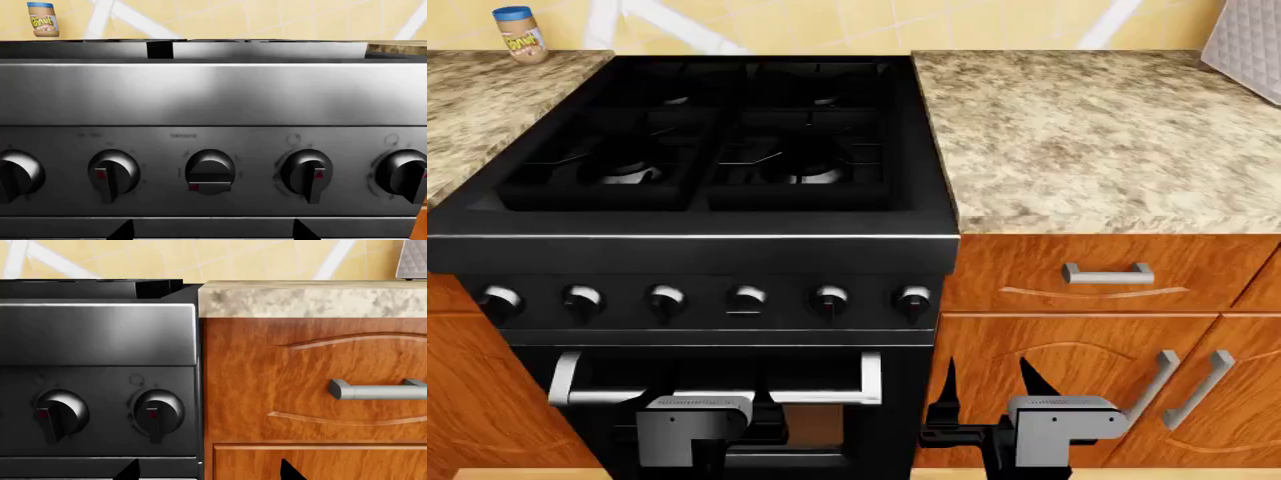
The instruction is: Close the microwave door
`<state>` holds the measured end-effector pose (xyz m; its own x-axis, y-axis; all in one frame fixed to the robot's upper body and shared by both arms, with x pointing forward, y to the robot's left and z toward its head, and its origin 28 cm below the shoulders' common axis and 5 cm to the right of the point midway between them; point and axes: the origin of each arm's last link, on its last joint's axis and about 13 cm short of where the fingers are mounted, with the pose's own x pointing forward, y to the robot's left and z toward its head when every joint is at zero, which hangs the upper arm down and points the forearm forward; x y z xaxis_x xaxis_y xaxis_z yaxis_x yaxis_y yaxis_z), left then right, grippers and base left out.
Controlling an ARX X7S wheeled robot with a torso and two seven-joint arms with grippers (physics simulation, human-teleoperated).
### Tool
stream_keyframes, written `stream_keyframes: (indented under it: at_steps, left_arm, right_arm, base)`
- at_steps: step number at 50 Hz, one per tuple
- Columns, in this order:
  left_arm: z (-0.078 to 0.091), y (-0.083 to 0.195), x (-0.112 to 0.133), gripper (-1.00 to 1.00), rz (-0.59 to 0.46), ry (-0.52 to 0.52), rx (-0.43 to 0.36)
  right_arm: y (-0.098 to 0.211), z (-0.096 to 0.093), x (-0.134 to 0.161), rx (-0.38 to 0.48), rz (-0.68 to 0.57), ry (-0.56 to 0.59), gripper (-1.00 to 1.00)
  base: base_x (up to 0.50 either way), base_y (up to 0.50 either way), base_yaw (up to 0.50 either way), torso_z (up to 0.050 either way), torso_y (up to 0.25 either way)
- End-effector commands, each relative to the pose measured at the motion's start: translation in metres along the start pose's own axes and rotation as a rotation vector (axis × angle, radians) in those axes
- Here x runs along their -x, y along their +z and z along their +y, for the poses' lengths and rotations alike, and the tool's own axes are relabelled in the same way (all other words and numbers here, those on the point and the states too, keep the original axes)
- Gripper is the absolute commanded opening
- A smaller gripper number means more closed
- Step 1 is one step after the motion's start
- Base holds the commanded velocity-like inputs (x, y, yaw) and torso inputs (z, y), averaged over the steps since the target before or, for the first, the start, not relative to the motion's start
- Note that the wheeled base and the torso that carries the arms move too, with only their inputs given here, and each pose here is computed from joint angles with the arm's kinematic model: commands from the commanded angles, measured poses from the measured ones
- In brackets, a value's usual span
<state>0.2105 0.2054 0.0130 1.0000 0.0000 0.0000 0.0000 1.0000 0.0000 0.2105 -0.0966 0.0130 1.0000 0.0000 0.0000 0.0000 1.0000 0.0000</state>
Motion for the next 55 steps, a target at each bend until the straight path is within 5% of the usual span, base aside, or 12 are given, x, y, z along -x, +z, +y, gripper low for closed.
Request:
stream_keyframes:
  at_steps: [1,25,41,53,55]
  left_arm:
    - [0.0,-0.001,-0.001,1.0,0.001,0.0,0.0]
    - [-0.002,0.019,-0.006,1.0,0.035,0.023,-0.035]
    - [-0.005,0.133,-0.014,1.0,-0.102,0.006,-0.027]
    - [-0.001,0.245,0.002,1.0,-0.265,-0.014,-0.041]
    - [0.014,0.265,-0.002,1.0,-0.31,0.106,-0.027]
  right_arm:
    - [-0.002,0.0,-0.002,-0.001,-0.001,0.0,1.0]
    - [0.015,-0.003,-0.003,0.007,0.016,-0.003,1.0]
    - [0.108,-0.002,-0.006,0.022,-0.103,0.017,1.0]
    - [0.213,-0.001,0.004,0.056,-0.285,0.041,1.0]
    - [0.231,0.0,0.005,0.072,-0.324,0.047,1.0]
  base:
    - [0.0,0.0,0.0,0.0,0.0]
    - [0.0,0.0,0.0,0.0,0.0]
    - [0.0,0.0,0.0,0.0,0.0]
    - [0.0,0.0,0.0,0.0,0.0]
    - [0.0,0.0,0.0,0.0,0.0]
